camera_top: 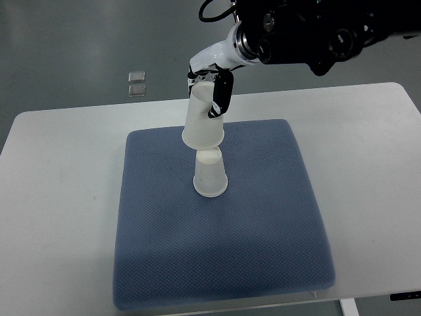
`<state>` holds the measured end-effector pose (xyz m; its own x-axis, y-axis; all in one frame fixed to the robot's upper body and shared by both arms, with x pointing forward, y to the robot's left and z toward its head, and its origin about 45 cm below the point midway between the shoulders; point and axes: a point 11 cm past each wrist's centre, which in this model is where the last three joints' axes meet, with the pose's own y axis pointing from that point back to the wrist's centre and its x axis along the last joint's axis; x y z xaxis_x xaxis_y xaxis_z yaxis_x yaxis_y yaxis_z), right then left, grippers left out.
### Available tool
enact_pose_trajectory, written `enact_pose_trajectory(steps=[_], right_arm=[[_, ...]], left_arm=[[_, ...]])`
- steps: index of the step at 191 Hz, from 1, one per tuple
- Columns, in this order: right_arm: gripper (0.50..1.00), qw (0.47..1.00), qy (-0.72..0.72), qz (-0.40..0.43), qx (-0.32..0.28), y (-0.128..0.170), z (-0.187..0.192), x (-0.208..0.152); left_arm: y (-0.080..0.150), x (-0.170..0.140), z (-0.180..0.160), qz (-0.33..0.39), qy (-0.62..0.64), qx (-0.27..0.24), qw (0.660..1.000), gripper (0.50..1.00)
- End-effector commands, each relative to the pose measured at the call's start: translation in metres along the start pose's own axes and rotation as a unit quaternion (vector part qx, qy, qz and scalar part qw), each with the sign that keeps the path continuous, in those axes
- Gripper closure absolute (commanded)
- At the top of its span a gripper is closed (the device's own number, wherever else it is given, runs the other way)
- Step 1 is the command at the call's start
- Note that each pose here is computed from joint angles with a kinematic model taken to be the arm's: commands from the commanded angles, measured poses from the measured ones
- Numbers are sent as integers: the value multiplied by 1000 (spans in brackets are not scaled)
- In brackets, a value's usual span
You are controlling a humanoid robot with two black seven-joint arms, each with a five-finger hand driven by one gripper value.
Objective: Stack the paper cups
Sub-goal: 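Press the held cup down onto the inverted cup with the right hand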
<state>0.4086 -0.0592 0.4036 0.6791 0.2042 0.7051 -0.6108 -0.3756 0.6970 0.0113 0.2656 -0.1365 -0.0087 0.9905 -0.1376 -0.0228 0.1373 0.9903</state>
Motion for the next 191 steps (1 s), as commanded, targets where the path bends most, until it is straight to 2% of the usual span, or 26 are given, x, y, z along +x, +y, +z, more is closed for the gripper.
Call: enact_pose_trajectory(steps=[1,191], right_arm=[[875,1000,-6,-1,-1,-6,4,-5],[854,1000,-25,-11,-7,-24,19,-32]], left_arm=[[0,0,0,1,0,0,1000,500],[0,1,0,1,0,0,1000,500]])
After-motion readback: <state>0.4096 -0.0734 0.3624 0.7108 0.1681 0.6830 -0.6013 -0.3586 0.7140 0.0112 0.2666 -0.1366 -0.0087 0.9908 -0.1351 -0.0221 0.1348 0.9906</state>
